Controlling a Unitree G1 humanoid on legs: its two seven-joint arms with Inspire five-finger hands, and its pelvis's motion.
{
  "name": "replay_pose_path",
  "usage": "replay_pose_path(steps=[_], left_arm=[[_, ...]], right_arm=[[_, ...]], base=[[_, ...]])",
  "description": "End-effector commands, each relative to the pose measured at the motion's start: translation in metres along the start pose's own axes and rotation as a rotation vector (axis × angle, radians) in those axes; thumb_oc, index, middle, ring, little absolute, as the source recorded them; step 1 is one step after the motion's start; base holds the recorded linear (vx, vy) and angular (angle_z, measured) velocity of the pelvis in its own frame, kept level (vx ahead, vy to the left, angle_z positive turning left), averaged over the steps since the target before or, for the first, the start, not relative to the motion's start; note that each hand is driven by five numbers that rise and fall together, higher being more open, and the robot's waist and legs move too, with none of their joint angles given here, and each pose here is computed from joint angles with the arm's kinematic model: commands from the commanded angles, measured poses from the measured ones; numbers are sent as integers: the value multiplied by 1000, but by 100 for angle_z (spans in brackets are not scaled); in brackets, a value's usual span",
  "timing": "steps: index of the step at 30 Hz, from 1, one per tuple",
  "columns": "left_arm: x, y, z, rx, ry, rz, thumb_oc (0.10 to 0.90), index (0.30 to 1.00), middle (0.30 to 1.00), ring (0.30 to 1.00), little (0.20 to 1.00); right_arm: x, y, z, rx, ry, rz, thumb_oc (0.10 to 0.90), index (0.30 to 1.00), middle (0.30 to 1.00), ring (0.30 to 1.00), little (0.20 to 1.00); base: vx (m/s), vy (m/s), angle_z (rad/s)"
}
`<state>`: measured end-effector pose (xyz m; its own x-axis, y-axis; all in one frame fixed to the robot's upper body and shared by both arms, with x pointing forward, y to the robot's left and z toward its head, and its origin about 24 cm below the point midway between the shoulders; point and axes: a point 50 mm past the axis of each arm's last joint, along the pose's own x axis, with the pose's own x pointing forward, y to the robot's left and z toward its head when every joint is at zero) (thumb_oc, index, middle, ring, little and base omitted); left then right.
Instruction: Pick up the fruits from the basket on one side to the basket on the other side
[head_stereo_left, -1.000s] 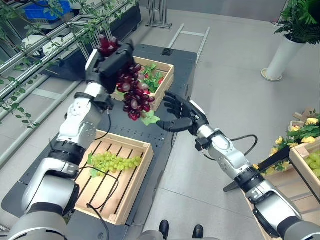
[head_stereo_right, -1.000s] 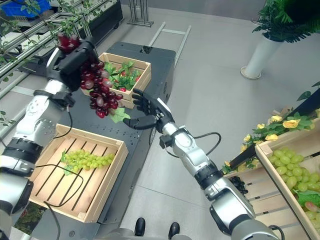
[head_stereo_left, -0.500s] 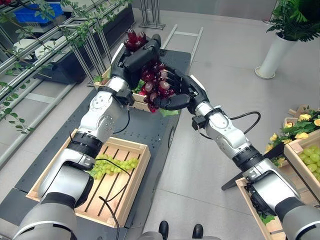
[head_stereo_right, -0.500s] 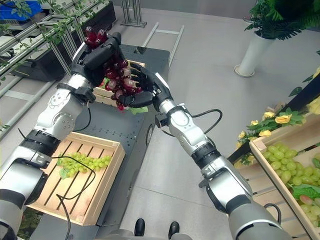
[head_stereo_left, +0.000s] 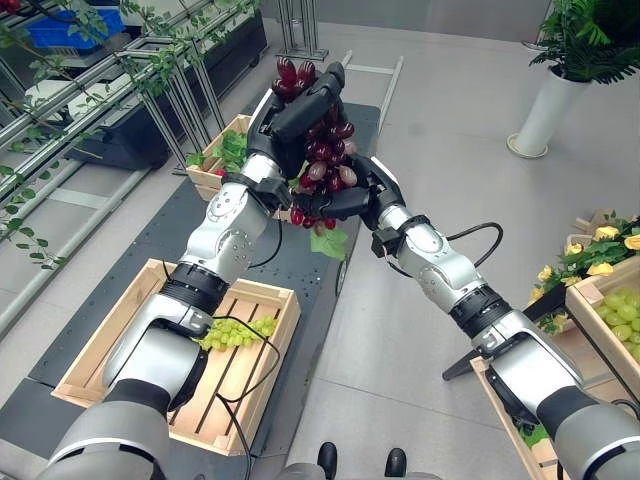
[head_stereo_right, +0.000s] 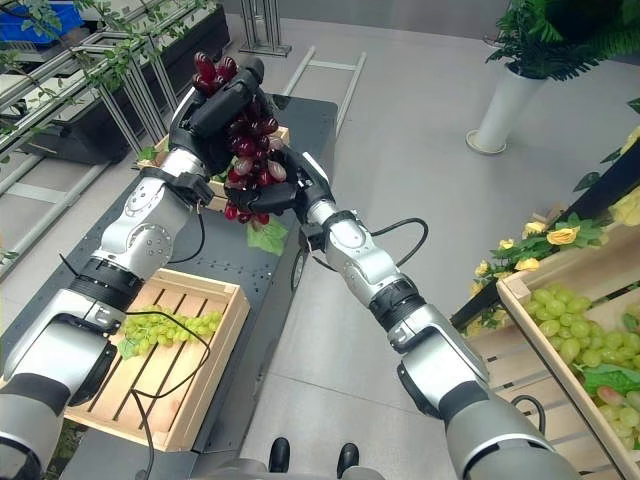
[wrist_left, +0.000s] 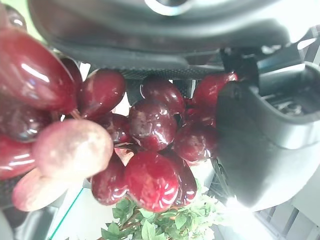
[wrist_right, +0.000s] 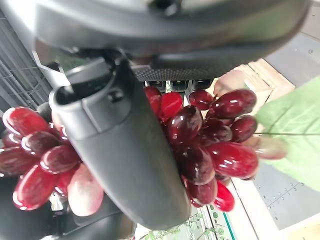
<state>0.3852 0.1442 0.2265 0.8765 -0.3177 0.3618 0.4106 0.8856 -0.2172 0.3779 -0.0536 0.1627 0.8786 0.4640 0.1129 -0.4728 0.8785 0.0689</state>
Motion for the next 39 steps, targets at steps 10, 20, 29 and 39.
replay_pose_path(steps=[10, 20, 29, 39], left_arm=[[32, -46, 53, -36, -222, -140, 400, 300, 300, 300, 300], [32, -29, 48, 16, -185, -38, 400, 300, 300, 300, 300], [26, 1, 37, 39, -100, 71, 800, 900, 900, 900, 900], [13, 42, 34, 169, -8, 232, 800, 900, 900, 900, 900]], right_arm=[[13, 30, 54, 209, -310, 162, 400, 300, 300, 300, 300], [9, 14, 53, 286, -351, 93, 400, 300, 300, 300, 300], [7, 3, 46, 316, -341, 46, 400, 300, 300, 300, 300], [0, -10, 32, 296, -309, -8, 400, 300, 300, 300, 300]], base=[[0, 0, 0], [0, 0, 0], [0, 0, 0], [0, 0, 0]])
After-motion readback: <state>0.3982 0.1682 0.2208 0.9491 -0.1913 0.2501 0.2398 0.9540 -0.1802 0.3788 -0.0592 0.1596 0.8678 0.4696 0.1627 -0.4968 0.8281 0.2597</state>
